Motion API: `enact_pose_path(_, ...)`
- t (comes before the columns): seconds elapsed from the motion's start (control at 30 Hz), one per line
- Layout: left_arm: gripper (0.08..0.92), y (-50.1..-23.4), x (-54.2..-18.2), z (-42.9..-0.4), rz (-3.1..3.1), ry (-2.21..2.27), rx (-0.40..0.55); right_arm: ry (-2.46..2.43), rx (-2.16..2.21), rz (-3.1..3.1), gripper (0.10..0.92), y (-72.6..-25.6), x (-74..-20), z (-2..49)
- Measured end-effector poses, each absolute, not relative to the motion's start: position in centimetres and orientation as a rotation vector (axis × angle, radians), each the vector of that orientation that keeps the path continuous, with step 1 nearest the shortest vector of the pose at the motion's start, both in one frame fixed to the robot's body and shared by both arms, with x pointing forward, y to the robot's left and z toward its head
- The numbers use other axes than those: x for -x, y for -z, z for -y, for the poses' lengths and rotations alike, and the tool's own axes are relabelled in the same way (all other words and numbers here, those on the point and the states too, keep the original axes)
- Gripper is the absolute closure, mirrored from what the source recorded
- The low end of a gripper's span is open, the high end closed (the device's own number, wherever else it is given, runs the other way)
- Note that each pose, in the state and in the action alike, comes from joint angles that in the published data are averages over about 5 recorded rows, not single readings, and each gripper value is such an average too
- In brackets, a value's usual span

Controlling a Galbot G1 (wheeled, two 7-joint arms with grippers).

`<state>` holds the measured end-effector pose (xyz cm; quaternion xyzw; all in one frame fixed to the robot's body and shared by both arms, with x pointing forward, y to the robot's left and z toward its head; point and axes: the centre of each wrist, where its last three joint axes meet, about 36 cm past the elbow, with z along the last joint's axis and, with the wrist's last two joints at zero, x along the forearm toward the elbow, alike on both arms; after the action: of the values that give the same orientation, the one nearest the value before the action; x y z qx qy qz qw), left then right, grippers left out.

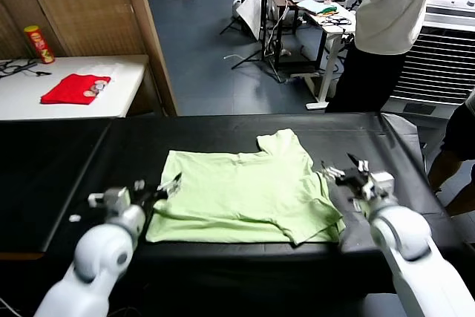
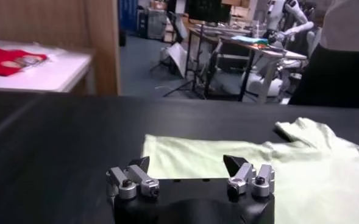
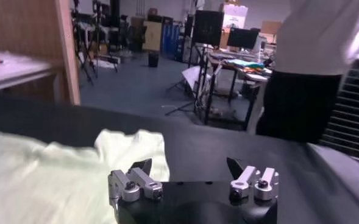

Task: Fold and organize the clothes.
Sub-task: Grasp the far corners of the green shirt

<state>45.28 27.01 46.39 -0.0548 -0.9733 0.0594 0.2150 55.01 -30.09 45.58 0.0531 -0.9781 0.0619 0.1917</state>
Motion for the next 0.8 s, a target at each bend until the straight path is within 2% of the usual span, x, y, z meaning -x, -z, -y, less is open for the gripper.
enact_pose_path(0.17, 0.201, -45.6, -50.5, -27.4, 2.672, -0.158, 0.136, -0.157, -0.170, 2.692, 0.224, -44.7, -59.4, 29.1)
enact_pose_path(0.37, 0.201, -44.4, -54.5, -28.5, 2.635, -0.141, 0.098, -0.136, -0.235, 2.630, 0.224, -43.3, -62.6, 27.4)
enact_pose_path(0.8, 0.201, -41.9, -57.0, -30.3, 2.576, -0.146, 0.069, -0.110, -0.273, 2.582, 0.224, -41.5, -63.7, 24.8)
